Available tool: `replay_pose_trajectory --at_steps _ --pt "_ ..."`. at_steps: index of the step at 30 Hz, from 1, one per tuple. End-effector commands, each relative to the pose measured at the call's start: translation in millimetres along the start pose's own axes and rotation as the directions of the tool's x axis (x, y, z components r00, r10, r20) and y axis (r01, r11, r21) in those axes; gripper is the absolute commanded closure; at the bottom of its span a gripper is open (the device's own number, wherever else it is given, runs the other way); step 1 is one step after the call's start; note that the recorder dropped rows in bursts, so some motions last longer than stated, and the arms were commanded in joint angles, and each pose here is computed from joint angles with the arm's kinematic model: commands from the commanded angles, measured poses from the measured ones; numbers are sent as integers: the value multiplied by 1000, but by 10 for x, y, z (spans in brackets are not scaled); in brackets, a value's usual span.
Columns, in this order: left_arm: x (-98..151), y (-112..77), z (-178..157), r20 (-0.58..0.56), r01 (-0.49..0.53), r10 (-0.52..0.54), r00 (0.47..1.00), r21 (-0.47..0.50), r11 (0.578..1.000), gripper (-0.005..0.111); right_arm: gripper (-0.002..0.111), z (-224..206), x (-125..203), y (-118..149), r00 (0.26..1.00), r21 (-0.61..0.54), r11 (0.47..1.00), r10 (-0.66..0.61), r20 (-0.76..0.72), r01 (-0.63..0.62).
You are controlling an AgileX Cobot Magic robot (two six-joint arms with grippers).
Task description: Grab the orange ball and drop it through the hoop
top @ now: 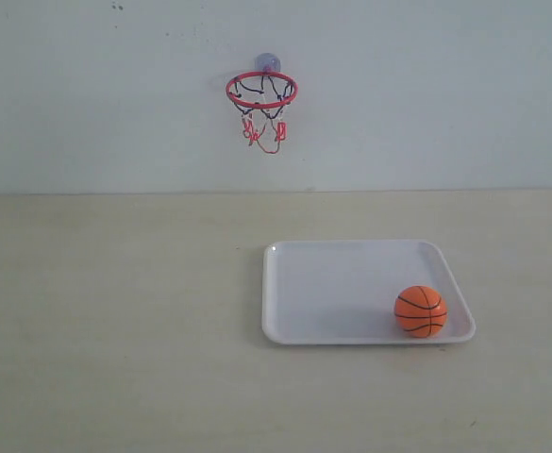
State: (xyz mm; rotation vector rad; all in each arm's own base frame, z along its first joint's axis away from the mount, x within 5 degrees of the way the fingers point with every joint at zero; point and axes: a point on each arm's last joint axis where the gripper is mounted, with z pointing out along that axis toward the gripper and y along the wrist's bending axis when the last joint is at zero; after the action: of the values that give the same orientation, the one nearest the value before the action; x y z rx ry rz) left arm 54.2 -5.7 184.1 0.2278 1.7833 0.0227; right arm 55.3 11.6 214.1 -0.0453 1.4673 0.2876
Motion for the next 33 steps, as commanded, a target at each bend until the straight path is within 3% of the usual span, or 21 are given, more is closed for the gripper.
replay_pose_trajectory --at_steps 1,6,12,17,23,29,33 --pt "-17 4 -6 11 -7 7 1000 -3 1000 103 108 -9 -108 11 994 -10 1000 2 105 0" --pt "-17 4 -6 11 -7 7 1000 -3 1000 103 108 -21 -183 18 982 -13 1000 -26 189 29" --pt "-17 4 -6 11 -7 7 1000 -3 1000 103 108 115 -344 44 995 -4 1000 -26 94 26" --pt "-17 4 -6 11 -7 7 1000 -3 1000 103 108 468 -622 95 988 13 999 -38 -148 40" --pt "-17 4 -6 11 -7 7 1000 -3 1000 103 108 1172 -900 150 840 23 997 -53 -540 78" --pt "-17 4 -6 11 -7 7 1000 -3 1000 103 108 1903 -1026 165 865 25 997 -55 -499 78" --pt "-17 4 -6 11 -7 7 1000 -3 1000 103 108 2126 -1011 160 901 30 997 -45 -431 65"
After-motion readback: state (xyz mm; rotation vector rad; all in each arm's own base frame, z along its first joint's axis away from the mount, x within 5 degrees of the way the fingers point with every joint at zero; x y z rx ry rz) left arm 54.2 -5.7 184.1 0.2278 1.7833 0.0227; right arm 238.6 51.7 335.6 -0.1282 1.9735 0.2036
